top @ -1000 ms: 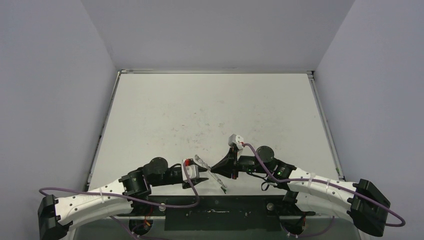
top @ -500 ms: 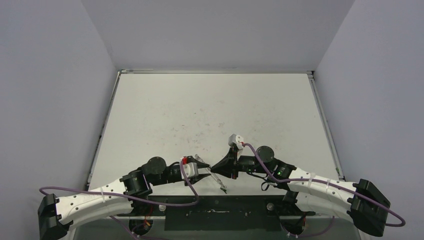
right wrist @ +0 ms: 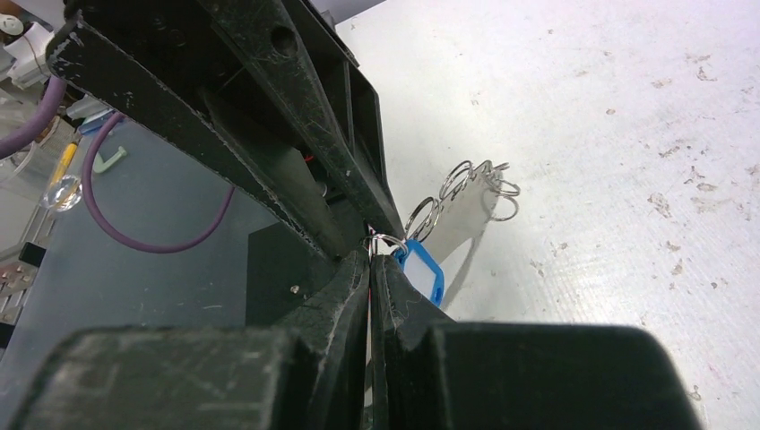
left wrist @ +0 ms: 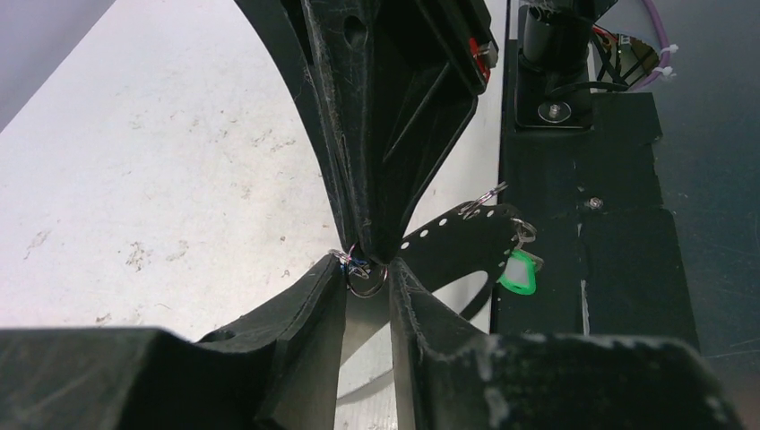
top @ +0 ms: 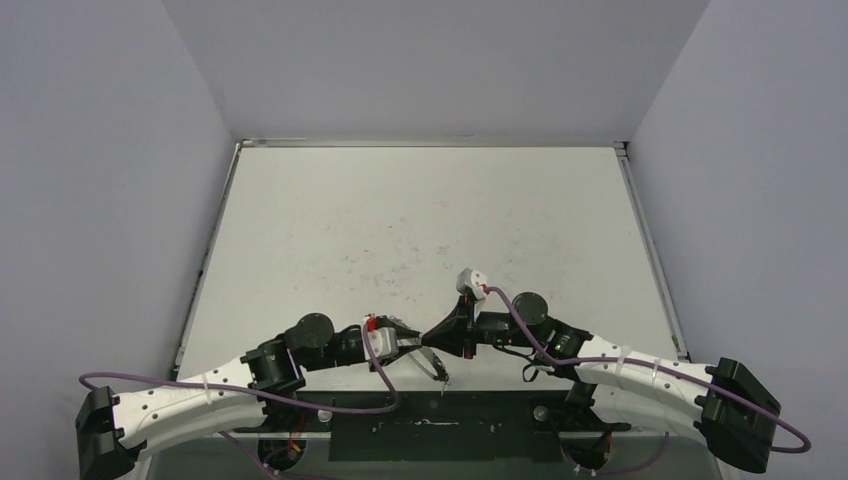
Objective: Put the keys on the keyring
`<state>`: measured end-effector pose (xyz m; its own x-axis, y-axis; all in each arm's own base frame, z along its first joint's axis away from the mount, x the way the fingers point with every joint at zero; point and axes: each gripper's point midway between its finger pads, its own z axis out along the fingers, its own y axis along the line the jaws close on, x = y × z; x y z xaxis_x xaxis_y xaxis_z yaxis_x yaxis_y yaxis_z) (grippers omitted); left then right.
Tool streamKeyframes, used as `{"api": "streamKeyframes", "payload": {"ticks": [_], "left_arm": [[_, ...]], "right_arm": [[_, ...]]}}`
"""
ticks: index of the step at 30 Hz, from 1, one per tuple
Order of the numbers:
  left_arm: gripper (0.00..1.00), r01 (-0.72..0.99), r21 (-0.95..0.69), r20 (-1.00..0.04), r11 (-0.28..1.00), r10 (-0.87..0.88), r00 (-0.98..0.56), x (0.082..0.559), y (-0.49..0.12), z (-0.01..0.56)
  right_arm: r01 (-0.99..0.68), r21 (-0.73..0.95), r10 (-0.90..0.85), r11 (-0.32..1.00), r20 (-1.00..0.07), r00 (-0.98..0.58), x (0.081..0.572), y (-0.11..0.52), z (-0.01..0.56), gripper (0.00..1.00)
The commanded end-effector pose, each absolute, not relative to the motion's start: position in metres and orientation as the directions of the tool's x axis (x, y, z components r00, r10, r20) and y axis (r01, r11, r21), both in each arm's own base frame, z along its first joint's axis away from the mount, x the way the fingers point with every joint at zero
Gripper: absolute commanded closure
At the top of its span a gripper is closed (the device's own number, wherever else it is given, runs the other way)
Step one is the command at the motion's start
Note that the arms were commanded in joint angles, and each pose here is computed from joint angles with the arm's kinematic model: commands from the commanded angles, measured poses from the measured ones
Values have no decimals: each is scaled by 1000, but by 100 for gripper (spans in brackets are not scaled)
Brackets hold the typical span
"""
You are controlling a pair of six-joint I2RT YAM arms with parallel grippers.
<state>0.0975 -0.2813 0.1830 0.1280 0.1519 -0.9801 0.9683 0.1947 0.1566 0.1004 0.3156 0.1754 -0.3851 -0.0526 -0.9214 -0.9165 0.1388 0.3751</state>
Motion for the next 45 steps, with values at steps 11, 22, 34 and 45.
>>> {"api": "streamKeyframes", "payload": {"ticks": [11,22,34,45], "left_arm": [[80,974,182,-967,137,206,151,91,-280,184],[80,955,211,-974,208,126,188,104,-286,203],[78,939,196,-981,281,51,189,109,-277,215],[72,963,198,-977,181,118,179,96,-282,202]], "right_arm": [[-945,316,74,86,-948,-310,102,322,220,100],[-942,325,71,86,-945,-320,101,322,220,100],[-941,327,75,85,-944,-321,101,322,221,100],[-943,323,83,81,-945,-316,100,321,224,100]]}}
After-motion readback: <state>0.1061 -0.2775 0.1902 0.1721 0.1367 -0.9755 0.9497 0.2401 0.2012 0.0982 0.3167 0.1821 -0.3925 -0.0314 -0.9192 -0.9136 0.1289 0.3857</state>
